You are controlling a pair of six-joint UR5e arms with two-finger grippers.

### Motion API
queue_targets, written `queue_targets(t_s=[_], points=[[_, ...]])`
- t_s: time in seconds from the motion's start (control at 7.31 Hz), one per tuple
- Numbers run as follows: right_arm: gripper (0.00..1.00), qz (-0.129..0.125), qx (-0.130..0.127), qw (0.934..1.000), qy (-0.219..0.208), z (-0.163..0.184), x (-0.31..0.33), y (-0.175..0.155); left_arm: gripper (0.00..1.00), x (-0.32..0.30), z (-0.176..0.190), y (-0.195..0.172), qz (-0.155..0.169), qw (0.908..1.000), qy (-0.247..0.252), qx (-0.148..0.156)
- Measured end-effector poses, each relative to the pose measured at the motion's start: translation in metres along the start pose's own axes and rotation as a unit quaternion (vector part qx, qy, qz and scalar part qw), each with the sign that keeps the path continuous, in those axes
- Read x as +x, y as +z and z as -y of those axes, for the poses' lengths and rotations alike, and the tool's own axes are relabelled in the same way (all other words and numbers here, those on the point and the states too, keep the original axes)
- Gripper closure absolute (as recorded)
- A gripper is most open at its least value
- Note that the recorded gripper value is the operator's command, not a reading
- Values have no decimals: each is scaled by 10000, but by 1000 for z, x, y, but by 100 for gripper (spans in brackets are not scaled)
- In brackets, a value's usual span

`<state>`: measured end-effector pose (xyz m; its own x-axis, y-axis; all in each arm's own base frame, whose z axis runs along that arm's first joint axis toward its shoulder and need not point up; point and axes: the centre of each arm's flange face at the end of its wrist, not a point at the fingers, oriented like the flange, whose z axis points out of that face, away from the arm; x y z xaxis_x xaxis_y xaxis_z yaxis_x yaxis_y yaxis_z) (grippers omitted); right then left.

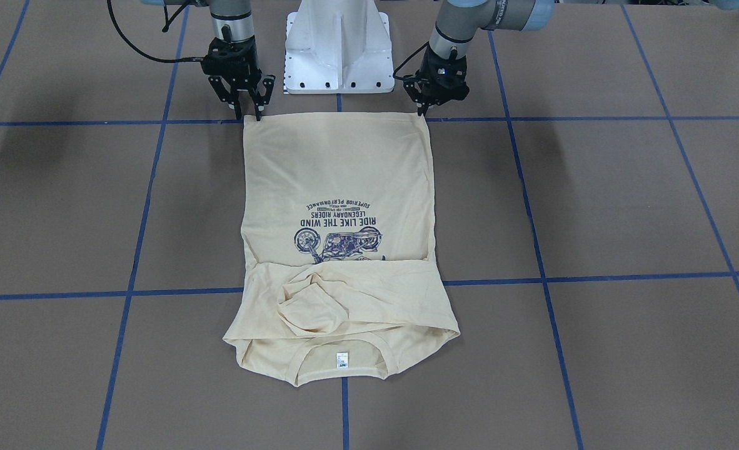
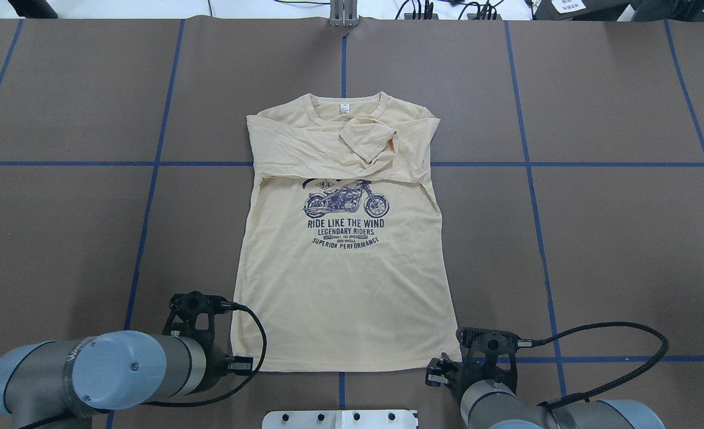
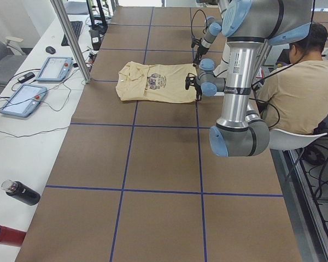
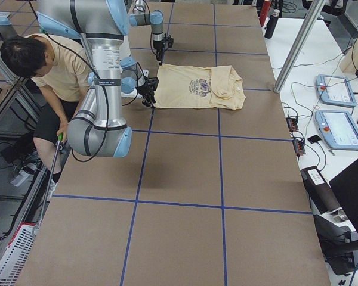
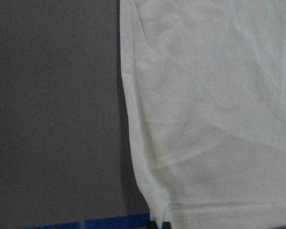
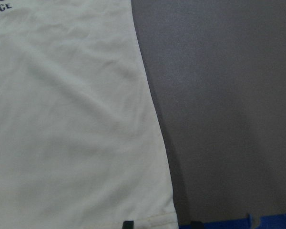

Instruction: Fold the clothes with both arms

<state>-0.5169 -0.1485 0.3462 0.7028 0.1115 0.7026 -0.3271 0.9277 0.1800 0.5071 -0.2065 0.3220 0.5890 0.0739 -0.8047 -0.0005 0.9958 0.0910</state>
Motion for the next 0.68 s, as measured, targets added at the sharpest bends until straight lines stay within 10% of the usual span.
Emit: queue_targets(t_s=[0.14, 0.27, 0.41, 0.68], points=[[55, -17, 2, 10000, -10, 0, 1, 1, 100, 0, 0, 0, -2, 10000, 1, 0], [89, -24, 3, 10000, -13, -1, 0, 2, 100, 0, 0, 0, -2, 10000, 1, 0], [100, -17, 0, 10000, -12, -1, -1, 2, 100, 0, 0, 0, -3, 10000, 1, 0], [100, 4, 56, 10000, -8, -1, -3, 1, 100, 1, 0, -2, -21, 10000, 2, 3]])
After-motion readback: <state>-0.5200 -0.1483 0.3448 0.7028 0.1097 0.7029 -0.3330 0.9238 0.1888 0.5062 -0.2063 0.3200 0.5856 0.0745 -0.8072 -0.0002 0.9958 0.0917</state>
